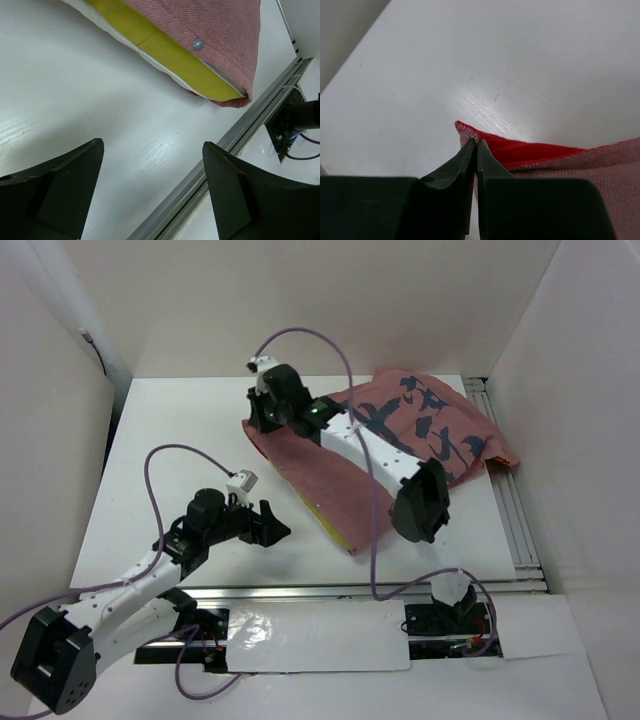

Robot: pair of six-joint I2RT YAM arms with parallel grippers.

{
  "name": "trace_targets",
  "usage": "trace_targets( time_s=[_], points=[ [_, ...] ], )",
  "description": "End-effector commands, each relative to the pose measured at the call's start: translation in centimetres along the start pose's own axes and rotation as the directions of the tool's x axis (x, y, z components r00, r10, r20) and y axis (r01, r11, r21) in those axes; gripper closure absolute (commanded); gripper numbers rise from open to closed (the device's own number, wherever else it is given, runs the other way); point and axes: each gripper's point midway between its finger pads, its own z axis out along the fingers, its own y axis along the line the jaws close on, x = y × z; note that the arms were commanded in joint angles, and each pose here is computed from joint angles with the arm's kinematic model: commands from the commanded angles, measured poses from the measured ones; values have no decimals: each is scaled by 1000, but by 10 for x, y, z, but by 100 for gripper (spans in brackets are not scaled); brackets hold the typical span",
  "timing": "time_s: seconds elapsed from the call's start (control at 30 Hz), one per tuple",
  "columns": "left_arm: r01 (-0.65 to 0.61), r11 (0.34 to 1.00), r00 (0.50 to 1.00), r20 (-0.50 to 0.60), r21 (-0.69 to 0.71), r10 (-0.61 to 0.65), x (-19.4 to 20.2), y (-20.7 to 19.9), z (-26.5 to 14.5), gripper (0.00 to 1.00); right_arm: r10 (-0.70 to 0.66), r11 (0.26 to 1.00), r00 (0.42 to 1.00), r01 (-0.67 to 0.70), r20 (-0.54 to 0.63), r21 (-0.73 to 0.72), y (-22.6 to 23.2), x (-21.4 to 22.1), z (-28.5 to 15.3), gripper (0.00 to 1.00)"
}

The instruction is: Put the pillow into the pillowcase

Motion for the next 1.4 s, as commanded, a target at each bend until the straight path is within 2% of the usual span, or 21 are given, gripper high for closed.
trace_targets(
  time_s=[0.0,0.03,0.07,0.13,0.17,0.2,0.27,0.33,0.4,0.43,0.47,0.53,0.57,0.63,0.67,0.73,0.87,1.03,1.07,1.23,1.37],
  points=[
    [28,999,999,45,17,-29,-2,-6,-7,8,-24,995,998,18,-65,-96,35,47,51,89],
    [23,999,998,57,23,-24,-5,-8,-8,8,-37,994,999,33,-35,-104,39,34,55,85],
    [27,999,997,67,29,-29,-5,-9,-11,8,-36,997,997,31,-69,-72,30,51,72,74],
    [25,999,996,79,46,-28,-6,-13,-11,4,-47,998,996,43,-74,-47,27,45,71,60],
    [34,998,997,73,54,-38,-2,-13,-10,0,-46,998,996,44,-80,-35,24,48,72,51],
    [45,997,996,73,55,-49,0,-12,-10,0,-47,998,998,45,-49,-31,27,31,56,36],
    [42,996,995,85,84,-49,-3,-16,-6,0,-46,999,997,46,-67,-2,19,42,44,28],
    [58,992,997,44,112,-63,9,-15,1,4,-46,999,998,45,35,25,21,3,1,27],
    [63,987,997,28,150,-68,12,-22,11,6,-34,995,999,35,-11,92,2,33,-34,20],
    [47,983,998,39,180,-54,9,-29,11,8,-24,995,999,19,49,95,6,9,-55,20],
    [48,983,998,35,178,-56,10,-27,14,8,-17,992,1000,17,-4,129,-6,40,-63,20],
    [49,977,998,22,206,-55,6,-35,26,12,32,987,998,-41,57,159,-11,32,-112,20],
    [48,977,998,23,207,-54,3,-36,30,12,41,981,999,-41,3,191,-23,65,-122,20],
    [59,973,998,-9,221,-58,3,-40,43,12,66,978,997,-70,30,196,-25,68,-161,19],
    [55,970,998,13,237,-60,-4,-43,48,13,65,973,997,-52,-50,225,-35,99,-170,19],
    [63,958,998,-35,278,-56,5,-51,60,15,94,971,993,-76,-70,225,-36,113,-197,21],
    [87,940,996,-53,329,-74,-7,-63,84,18,134,979,957,-88,-256,183,-29,173,-234,24],
    [95,924,993,-105,369,-60,-4,-77,110,28,166,976,935,-111,-313,187,-28,204,-258,30],
    [88,925,994,-88,369,-59,-12,-79,116,38,168,977,930,-112,-327,181,-27,208,-261,31],
    [73,939,996,-67,336,-54,-23,-75,128,63,167,979,904,-106,-394,173,-27,234,-266,31],
    [38,956,999,12,290,-43,-53,-78,130,100,189,969,881,-94,-433,230,-38,254,-264,31]
  ],
)
